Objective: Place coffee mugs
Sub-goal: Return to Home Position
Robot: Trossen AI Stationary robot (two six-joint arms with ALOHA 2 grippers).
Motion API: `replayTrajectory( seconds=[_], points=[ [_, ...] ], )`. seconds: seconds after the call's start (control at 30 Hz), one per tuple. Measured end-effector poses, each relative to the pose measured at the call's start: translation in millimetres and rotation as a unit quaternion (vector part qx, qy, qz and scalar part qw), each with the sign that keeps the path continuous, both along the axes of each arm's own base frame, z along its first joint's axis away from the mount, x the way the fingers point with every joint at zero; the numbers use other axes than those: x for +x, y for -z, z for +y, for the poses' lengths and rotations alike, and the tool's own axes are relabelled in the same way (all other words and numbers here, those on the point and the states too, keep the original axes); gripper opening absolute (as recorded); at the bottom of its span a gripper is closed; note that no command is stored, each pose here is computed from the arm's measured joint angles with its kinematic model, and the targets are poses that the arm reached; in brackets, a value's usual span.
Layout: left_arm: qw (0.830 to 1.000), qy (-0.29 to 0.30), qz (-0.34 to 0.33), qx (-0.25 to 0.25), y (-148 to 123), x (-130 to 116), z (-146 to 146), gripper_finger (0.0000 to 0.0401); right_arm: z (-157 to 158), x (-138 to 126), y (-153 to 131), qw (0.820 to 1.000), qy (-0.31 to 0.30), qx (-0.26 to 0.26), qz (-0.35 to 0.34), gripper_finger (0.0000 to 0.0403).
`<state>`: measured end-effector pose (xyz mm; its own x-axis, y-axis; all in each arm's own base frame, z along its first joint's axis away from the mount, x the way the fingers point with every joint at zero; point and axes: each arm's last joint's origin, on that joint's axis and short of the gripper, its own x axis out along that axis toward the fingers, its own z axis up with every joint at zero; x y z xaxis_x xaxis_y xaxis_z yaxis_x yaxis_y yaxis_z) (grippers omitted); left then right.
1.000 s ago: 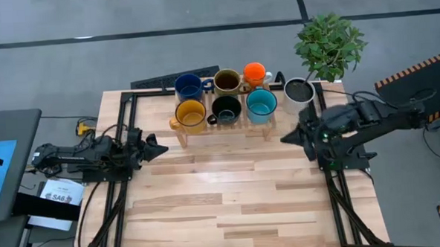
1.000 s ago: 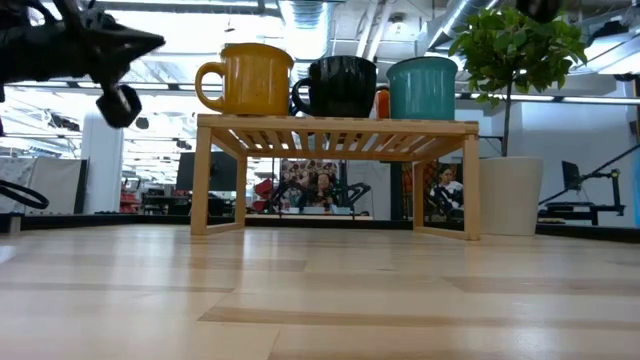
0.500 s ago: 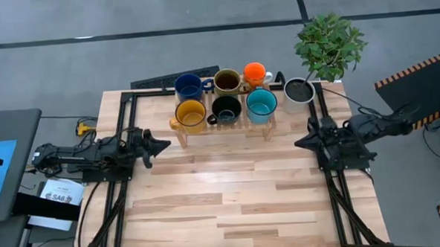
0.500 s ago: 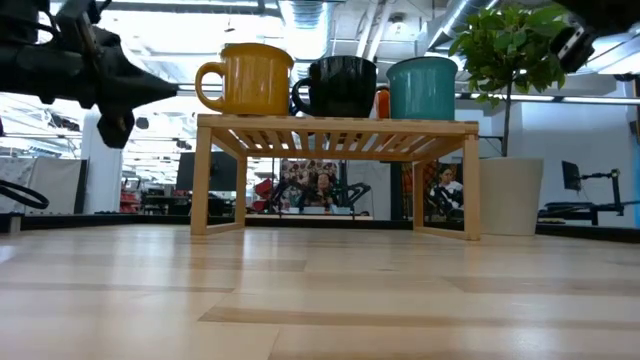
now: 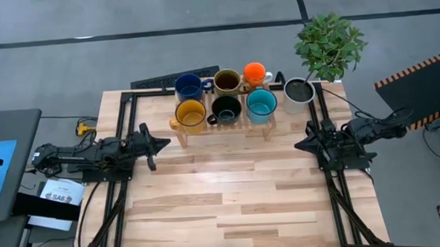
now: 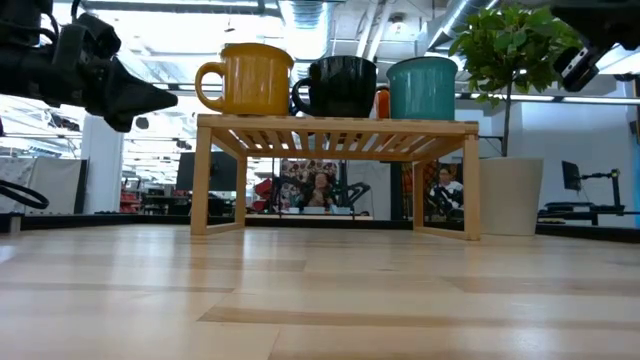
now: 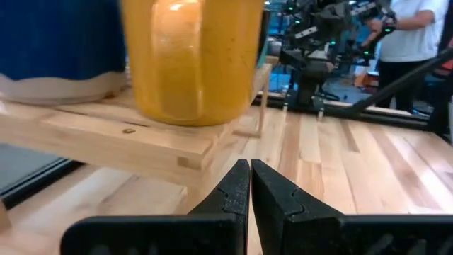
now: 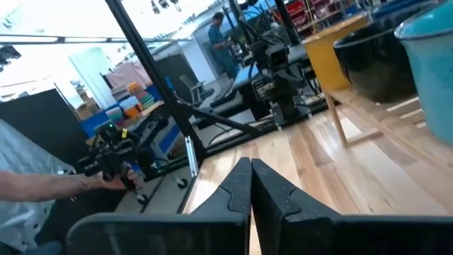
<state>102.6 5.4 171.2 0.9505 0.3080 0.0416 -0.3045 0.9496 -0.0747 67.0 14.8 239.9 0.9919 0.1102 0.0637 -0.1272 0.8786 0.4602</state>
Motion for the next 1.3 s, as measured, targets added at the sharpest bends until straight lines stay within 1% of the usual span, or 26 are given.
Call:
replayTrajectory(
  seconds=[0.1, 0.23, 0.37, 0.43, 0.53, 0.63, 0.73, 0.83, 0.93, 1.07, 1.13, 1.17, 1.27, 1.3],
  points=[
    [1.0, 0.007, 0.005, -0.005, 1, 0, 0, 0.0, 0, 0, 1, 1.0, 0.0, -0.011, 0.002, 0.0023],
    [0.999, 0.0, 0.038, -0.001, 7, 0, 0, 0.0, 0, 0, 3, 1.0, 0.0, -0.022, 0.012, 0.0016],
    [0.999, 0.0, 0.053, 0.0, 8, 0, 0, 0.0, 0, 1, 7, 0.998, 0.001, -0.055, 0.017, 0.0016],
    [0.999, 0.0, 0.053, -0.003, 7, 0, 0, 0.0, 2, 6, 14, 0.998, 0.002, -0.06, 0.011, 0.0016],
    [0.999, 0.0, 0.053, -0.004, 7, 0, 0, 0.0, 5, 15, 33, 0.998, 0.002, -0.067, 0.01, 0.0016],
    [0.999, 0.0, 0.054, -0.004, 7, 0, 0, 0.0, 6, 21, 50, 0.995, 0.007, -0.097, 0.009, 0.0016],
    [0.999, 0.0, 0.054, -0.004, 7, 0, 0, 0.0, 3, 23, 53, 0.991, 0.033, -0.132, -0.004, 0.0018],
    [0.999, 0.0, 0.054, -0.005, 7, 0, 0, 0.0, -3, 25, 55, 0.985, 0.072, -0.16, 0.006, 0.0019],
    [0.998, -0.001, 0.055, -0.005, 7, 0, 0, 0.0, -10, 25, 56, 0.982, 0.098, -0.161, 0.016, 0.0019],
    [0.999, -0.001, 0.055, -0.005, 7, 0, 0, 0.0, -13, 29, 66, 0.987, 0.069, -0.144, 0.002, 0.0019],
    [0.999, -0.001, 0.054, -0.005, 7, 0, 0, 0.0, -14, 30, 72, 0.989, 0.055, -0.135, 0.012, 0.0019],
    [0.999, -0.001, 0.054, -0.005, 7, 0, 0, 0.0, -14, 31, 72, 0.989, 0.057, -0.137, 0.014, 0.0019],
    [0.999, -0.001, 0.054, -0.005, 7, 0, 0, 0.0, -14, 32, 73, 0.983, 0.058, -0.171, 0.015, 0.0019],
    [0.999, -0.001, 0.054, -0.005, 7, 0, 0, 0.0, -15, 31, 72, 0.983, 0.062, -0.171, 0.014, 0.0019]
  ],
)
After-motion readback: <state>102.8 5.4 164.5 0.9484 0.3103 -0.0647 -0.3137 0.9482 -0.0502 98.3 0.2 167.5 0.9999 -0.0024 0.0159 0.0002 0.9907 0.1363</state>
